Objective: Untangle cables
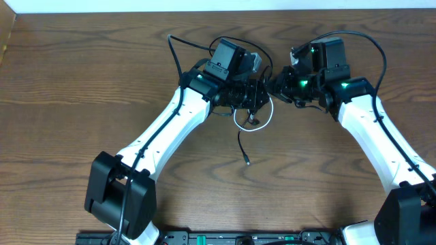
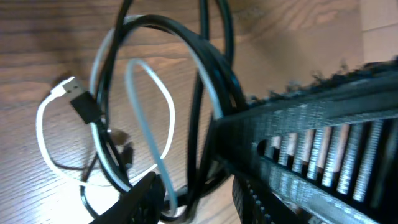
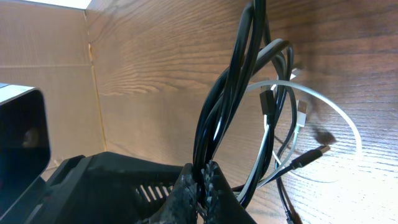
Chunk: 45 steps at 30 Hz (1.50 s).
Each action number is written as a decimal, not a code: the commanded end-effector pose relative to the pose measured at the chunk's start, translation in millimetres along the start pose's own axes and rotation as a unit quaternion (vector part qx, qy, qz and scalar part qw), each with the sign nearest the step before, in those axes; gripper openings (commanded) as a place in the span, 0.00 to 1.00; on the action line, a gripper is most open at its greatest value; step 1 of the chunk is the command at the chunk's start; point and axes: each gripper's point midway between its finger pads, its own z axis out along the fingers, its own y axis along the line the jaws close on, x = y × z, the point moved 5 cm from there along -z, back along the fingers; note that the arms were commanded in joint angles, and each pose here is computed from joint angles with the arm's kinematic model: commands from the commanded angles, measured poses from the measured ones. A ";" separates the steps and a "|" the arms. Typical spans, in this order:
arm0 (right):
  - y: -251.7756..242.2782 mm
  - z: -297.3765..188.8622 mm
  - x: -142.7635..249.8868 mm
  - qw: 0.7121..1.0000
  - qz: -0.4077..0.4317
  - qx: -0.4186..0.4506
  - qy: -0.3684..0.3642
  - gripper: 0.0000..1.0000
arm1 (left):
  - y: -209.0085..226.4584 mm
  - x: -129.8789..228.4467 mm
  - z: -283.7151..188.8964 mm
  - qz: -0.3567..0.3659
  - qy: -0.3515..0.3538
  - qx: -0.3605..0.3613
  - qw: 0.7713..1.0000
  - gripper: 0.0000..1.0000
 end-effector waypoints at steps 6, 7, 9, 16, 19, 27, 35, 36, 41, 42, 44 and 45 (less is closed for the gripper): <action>5.3 -2.9 -0.8 1.000 0.002 -0.013 0.004 0.01 | 14.9 4.7 5.6 0.013 0.010 -0.044 0.999 0.34; 5.9 -2.9 -0.5 1.000 -0.001 -0.016 0.005 0.01 | 15.5 6.4 5.5 0.017 0.014 -0.046 0.999 0.32; 5.6 -2.9 -0.2 1.000 0.000 -0.015 0.006 0.01 | 16.2 7.9 5.6 0.018 0.017 -0.047 0.999 0.30; 5.9 -2.9 0.1 1.000 0.000 -0.016 0.007 0.01 | 18.6 7.8 8.8 0.020 0.014 -0.047 0.999 0.19; 5.9 -2.9 0.2 1.000 0.000 -0.016 0.007 0.01 | 21.9 10.1 12.6 0.019 0.014 -0.048 0.999 0.11; 5.0 -3.3 -0.7 1.000 -0.008 -0.014 0.005 0.01 | 33.2 16.9 27.1 0.009 0.034 -0.057 0.998 0.12; -16.3 -18.3 -16.2 1.000 -0.014 0.005 -0.016 0.18 | 45.8 24.7 43.9 -0.003 0.060 -0.067 0.996 0.16; -22.5 -21.6 -18.6 1.000 -0.009 0.014 -0.020 0.23 | 45.5 25.3 44.5 0.002 0.062 -0.065 0.996 0.16; -64.0 -43.0 -27.9 0.995 0.022 0.089 -0.039 0.32 | 34.8 32.2 50.0 0.052 0.074 -0.055 0.994 0.22; -71.3 -47.5 -28.6 0.994 0.025 0.100 -0.040 0.32 | 31.9 34.0 51.7 0.060 0.077 -0.054 0.994 0.24; -81.3 -54.4 -28.8 0.992 0.032 0.113 -0.038 0.33 | 24.4 38.1 55.4 0.070 0.080 -0.050 0.993 0.29; -86.3 -58.2 -29.0 0.992 0.034 0.119 -0.037 0.33 | 20.3 39.7 57.4 0.080 0.081 -0.047 0.992 0.31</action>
